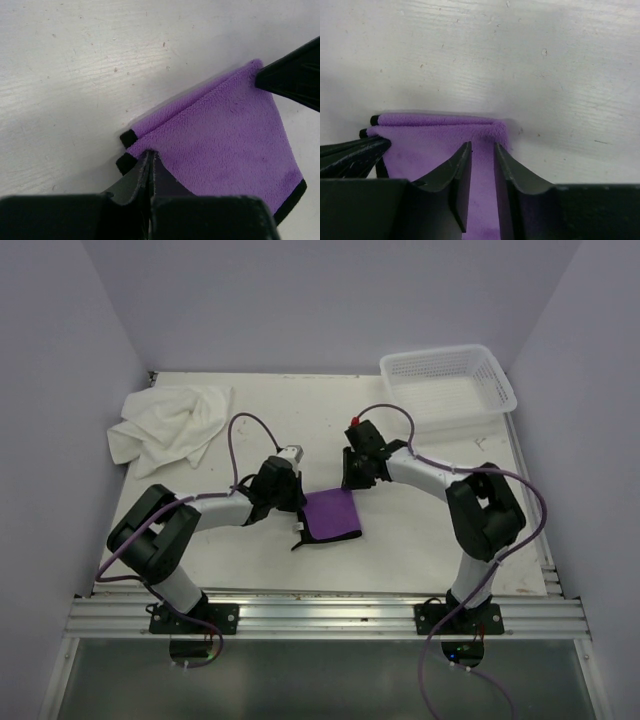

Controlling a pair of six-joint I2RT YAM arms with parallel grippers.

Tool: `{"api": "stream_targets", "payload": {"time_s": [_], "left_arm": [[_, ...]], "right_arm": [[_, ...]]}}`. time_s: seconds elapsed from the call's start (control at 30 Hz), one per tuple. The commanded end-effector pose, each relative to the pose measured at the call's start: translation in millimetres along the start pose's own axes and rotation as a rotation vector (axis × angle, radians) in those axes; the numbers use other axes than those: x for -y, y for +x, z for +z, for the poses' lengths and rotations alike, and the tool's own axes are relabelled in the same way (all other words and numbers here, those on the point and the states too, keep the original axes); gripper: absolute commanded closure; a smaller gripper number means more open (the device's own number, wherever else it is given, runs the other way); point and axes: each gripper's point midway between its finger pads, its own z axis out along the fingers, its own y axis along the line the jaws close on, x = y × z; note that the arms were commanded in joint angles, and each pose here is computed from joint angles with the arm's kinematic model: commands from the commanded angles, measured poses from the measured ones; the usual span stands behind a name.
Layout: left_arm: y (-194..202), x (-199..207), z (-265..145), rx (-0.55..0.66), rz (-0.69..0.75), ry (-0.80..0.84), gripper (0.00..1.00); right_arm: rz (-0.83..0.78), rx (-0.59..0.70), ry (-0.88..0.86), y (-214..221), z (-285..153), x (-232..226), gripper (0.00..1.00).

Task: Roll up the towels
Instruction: Fold the towel, then roll the towel

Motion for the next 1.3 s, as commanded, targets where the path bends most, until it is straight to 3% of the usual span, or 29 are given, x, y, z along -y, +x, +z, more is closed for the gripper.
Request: {"api": "stream_targets", "payload": {"time_s": [0.0, 0.1, 0.23, 0.67, 1.27], "left_arm": [[-3, -4, -4, 0.028, 0.005, -0.014, 1.00], [-1, -4, -5, 0.028, 0.001, -0.010, 1.00], [0, -4, -7, 0.029, -0.004, -0.005, 1.00], [0, -2, -11, 0.034, -0.014, 0.005, 1.00], [3, -4, -12, 0.031, -0.020, 0.001, 1.00]], "right_arm": [[-0.015, 0.109, -0.042, -33, -49, -11, 0.70], [-0.007, 0.120, -0.048, -28, -63, -8, 0.62], [0.013, 0.118, -0.068, -13, -73, -3, 0.58], [0.125, -0.019, -0.124, 63, -59, 15, 0.42], [0.186, -0.078, -0.140, 103, -43, 16, 0.39]]}}
